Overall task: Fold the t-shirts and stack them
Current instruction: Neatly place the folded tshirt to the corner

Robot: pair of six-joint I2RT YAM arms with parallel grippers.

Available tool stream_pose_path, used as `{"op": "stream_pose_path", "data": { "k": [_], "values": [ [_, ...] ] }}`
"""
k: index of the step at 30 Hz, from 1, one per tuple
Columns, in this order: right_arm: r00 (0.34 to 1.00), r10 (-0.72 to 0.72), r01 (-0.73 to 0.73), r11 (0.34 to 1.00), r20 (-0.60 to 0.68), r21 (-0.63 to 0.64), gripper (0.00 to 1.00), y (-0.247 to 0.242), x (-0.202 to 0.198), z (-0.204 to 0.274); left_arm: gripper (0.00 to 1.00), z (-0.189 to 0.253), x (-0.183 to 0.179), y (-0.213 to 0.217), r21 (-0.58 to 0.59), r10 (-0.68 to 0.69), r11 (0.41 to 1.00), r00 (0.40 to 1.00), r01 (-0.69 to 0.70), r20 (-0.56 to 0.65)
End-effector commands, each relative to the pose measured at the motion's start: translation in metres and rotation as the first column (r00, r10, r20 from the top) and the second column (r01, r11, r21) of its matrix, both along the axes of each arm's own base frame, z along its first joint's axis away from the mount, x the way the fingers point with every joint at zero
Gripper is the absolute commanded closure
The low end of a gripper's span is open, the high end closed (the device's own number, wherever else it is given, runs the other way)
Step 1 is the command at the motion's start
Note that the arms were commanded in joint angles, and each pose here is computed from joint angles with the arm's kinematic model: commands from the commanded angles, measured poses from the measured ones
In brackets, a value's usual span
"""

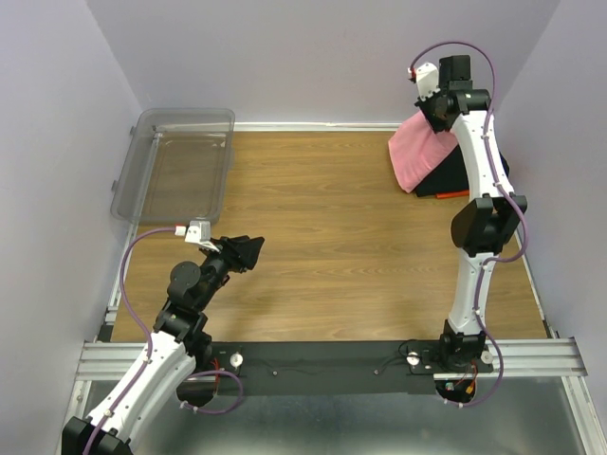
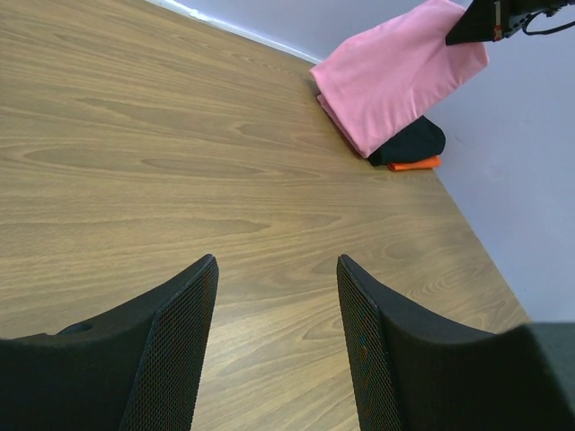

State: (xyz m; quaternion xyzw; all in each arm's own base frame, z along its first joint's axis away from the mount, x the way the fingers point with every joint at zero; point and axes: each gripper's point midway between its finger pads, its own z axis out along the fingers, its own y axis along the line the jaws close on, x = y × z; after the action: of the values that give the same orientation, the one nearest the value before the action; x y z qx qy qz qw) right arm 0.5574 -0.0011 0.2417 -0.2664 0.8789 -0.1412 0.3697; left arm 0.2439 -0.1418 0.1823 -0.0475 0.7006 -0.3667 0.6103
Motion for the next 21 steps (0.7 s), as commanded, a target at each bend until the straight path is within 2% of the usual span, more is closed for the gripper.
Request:
{"op": "stream_pose_path", "data": {
  "k": [1,21],
  "values": [
    [0.997,-0.003,0.002,1.0,0.08,0.013,1.0,-0.008,0.001,0.033,0.36,0.0,-0.002,-0.003,0.003,-0.019,1.0,1.0,0.019,0.018],
    [0.99,-0.003,-0.005,0.998,0.143,0.059,0.99,-0.019,-0.004,0.062,0.36,-0.005,-0.002,-0.003,0.004,-0.017,1.0,1.0,0.017,0.011]
  ]
}}
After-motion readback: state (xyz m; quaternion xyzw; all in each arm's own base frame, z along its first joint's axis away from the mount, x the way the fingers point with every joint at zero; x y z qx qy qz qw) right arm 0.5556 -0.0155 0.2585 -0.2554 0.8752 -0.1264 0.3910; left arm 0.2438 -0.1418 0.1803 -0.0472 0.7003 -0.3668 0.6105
